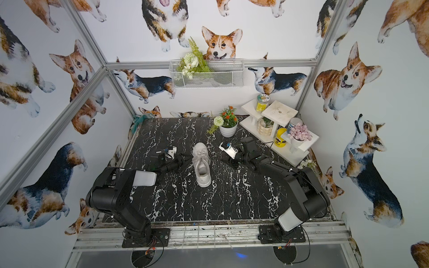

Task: Tie the shoes
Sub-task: Tie the shoelace on the shoe.

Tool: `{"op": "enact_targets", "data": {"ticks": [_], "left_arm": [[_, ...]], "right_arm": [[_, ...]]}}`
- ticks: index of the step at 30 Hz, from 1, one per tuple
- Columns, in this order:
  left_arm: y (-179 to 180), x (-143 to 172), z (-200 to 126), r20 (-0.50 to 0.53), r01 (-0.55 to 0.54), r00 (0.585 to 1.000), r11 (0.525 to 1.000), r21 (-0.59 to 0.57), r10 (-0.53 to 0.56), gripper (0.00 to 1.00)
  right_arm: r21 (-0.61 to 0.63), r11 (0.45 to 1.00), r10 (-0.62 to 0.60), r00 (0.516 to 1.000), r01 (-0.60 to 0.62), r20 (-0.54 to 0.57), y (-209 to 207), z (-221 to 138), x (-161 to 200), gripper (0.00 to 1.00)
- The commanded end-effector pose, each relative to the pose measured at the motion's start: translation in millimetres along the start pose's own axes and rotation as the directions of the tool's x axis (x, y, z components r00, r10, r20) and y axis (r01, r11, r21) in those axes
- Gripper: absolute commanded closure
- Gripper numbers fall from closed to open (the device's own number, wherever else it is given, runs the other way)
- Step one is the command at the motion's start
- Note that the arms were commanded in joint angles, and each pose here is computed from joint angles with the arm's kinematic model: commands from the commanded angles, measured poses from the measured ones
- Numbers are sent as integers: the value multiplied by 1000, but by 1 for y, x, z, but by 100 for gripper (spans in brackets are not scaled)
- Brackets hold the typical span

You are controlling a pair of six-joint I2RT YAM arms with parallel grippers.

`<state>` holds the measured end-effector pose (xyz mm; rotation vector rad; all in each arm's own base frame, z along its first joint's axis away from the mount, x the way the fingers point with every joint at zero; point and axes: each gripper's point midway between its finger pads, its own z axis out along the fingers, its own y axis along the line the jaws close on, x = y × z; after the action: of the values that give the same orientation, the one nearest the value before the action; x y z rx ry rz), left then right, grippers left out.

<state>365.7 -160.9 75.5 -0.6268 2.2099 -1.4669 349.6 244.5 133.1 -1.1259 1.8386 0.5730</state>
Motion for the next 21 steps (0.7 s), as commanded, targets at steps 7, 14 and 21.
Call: {"op": "enact_targets", "data": {"ticks": [7,14,21], "left_arm": [[-11,0,5,-4,42,999,993,109,-42,52],[-11,-3,11,-6,49,999,992,113,-48,56],[-17,5,15,-31,55,998,988,147,-51,69]], "right_arm": [[28,1000,14,1000,-14,7,-5,-2,-4,59],[36,999,17,1000,-18,6,-3,-5,-1,59],[47,999,12,1000,-12,-8,-6,-3,2,59]]}}
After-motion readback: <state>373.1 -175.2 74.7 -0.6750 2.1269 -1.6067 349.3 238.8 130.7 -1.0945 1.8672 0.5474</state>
